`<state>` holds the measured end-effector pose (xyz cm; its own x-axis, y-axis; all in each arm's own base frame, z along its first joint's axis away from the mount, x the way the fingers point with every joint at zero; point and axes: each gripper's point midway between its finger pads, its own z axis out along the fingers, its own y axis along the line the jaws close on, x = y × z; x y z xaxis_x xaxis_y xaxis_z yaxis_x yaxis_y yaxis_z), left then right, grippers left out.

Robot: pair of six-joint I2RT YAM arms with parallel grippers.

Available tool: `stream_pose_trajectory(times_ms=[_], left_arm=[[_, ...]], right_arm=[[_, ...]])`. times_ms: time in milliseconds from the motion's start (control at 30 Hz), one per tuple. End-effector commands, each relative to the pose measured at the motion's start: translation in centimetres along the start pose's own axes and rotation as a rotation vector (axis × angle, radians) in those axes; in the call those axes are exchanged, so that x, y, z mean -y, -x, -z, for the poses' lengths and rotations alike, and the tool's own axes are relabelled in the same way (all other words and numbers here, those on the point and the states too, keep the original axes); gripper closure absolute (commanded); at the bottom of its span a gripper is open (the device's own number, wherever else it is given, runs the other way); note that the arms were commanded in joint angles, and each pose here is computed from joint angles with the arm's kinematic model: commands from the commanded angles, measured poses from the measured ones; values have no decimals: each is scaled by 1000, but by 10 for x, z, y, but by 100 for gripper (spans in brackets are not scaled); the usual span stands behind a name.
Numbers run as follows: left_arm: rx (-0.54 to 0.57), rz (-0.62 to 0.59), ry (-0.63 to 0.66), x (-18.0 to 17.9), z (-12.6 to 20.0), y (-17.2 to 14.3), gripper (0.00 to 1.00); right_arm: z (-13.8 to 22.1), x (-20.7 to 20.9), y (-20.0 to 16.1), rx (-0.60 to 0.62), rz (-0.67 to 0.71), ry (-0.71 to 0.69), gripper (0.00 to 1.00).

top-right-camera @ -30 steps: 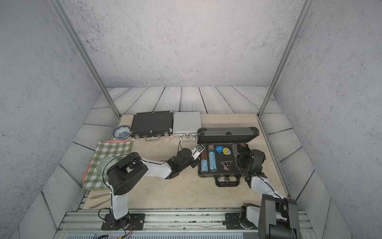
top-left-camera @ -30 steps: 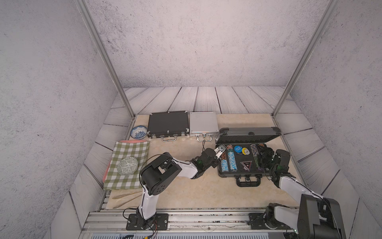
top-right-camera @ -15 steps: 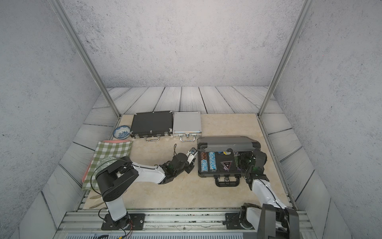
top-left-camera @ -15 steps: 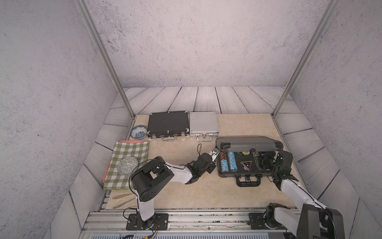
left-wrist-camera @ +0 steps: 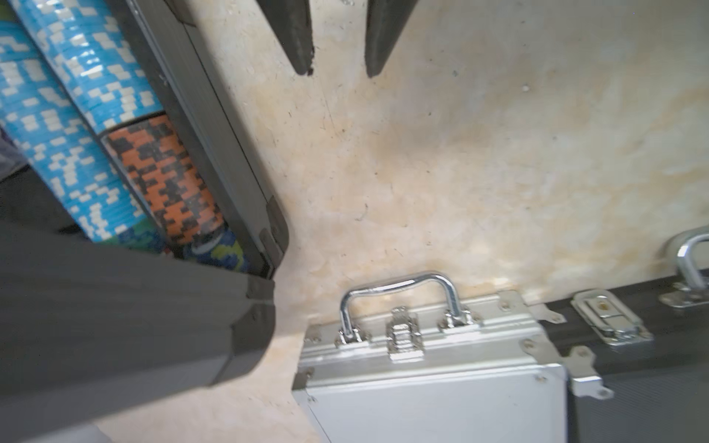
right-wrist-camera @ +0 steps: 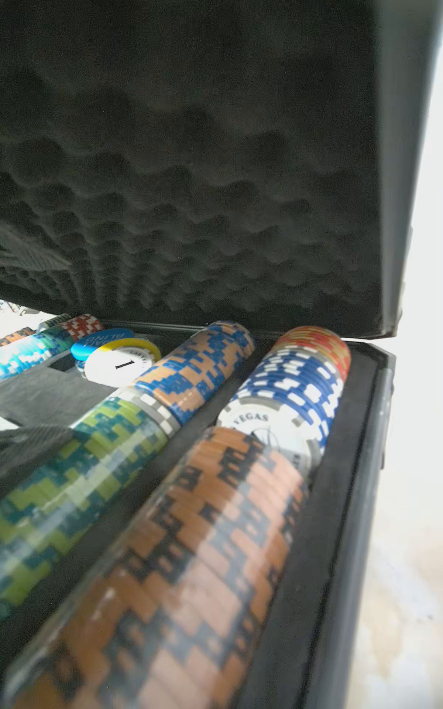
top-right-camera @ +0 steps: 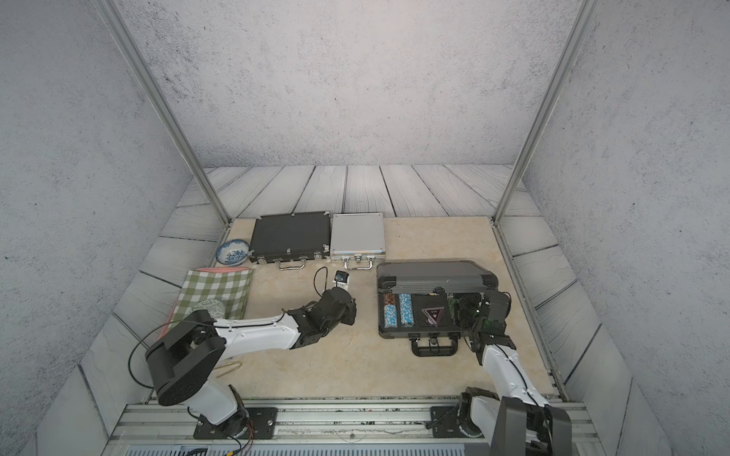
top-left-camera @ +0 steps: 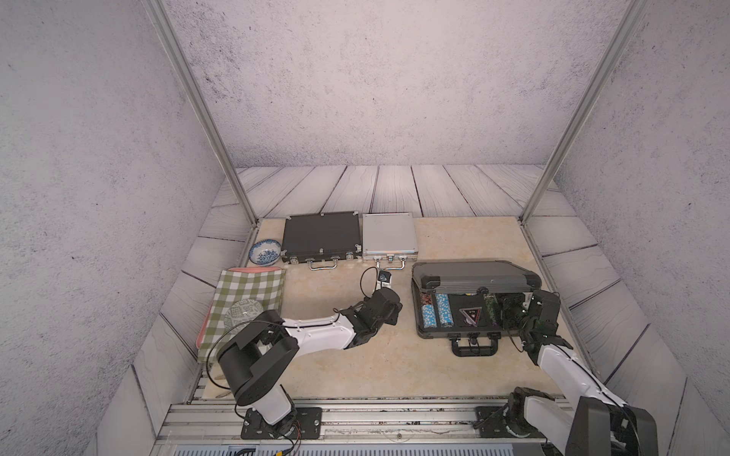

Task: Close the poker set cases
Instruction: Close the lid of the poker set case.

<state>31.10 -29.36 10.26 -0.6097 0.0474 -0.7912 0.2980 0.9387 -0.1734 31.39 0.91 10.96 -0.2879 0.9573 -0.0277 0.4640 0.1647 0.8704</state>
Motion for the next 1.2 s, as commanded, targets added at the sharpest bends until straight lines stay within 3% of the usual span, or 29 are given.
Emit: stream_pose_trajectory(times_ms=[0,300,500,800,1000,1167], left_arm=[[15,99,56,-11,13,22,69],[41,71,-73,26,34,79,64],[35,57,-140,46,38,96,62],[15,48,-235,68,42,106,62],[-26,68,-342,91,40,103,62],[-56,69,-350,93,33,93,62]], right_arm=[[6,13,-8,-39,48,-78,34],[9,20,-13,-68,91,-118,34],[12,22,-17,-96,128,-155,33],[16,26,-23,-140,170,-194,34],[21,27,-26,-162,201,-227,31],[31,26,-26,-176,262,-267,31]])
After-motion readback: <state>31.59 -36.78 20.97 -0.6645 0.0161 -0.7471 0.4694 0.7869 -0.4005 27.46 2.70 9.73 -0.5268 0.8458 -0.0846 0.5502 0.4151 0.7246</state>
